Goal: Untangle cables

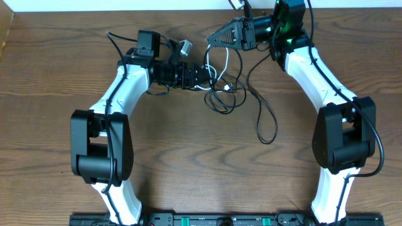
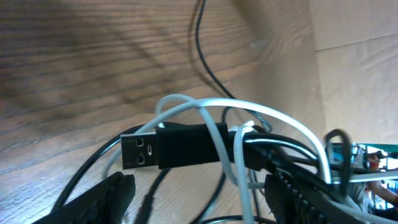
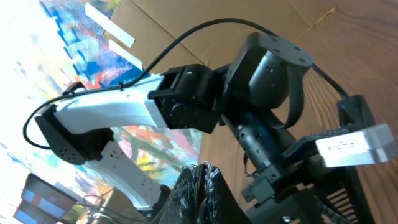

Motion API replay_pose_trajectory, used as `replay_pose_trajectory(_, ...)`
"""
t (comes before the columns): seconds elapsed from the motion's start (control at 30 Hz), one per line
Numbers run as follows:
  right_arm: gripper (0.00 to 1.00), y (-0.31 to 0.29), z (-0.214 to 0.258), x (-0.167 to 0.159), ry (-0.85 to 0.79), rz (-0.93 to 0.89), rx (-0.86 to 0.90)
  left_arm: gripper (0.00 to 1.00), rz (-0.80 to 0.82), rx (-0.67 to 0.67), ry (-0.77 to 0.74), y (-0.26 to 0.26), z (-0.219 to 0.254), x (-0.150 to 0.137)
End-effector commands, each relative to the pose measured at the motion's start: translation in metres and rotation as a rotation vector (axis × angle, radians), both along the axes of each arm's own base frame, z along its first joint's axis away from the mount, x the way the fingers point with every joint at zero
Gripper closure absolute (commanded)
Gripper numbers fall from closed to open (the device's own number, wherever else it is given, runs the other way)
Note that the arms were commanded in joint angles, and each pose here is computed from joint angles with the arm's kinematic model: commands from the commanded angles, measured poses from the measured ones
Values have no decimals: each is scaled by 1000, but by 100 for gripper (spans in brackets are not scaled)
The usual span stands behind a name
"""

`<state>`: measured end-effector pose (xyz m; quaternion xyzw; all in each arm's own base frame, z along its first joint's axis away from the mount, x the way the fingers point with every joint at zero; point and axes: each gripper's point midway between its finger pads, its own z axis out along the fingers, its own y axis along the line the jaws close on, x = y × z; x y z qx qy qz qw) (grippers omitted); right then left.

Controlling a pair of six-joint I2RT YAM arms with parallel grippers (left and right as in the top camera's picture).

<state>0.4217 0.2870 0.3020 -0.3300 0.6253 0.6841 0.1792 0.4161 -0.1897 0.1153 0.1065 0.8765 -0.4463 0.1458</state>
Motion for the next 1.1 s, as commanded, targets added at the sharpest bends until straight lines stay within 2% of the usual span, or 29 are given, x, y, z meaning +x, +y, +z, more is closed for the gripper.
replay_pose_trajectory(0.0, 99, -3, 6, 0, 42, 2, -9, 34, 10, 94, 46, 9, -38, -1)
replay_pose_trajectory(0.17, 99, -16, 18, 9, 34, -39, -2, 43, 31, 180, 134, 19, -77, -6)
replay_pose_trajectory(0.63, 99, -71, 56, 32, 14, -197, 46, 46, 50, 301, 212, 35, -125, -13)
replay_pose_trajectory(0.87, 99, -101, 76, 46, -18, -275, 65, 50, 99, 515, 247, 68, -152, -25)
replay_pose_trajectory(1.07, 99, -140, 95, 61, -47, -371, 82, 51, 109, 598, 271, 83, -165, -36)
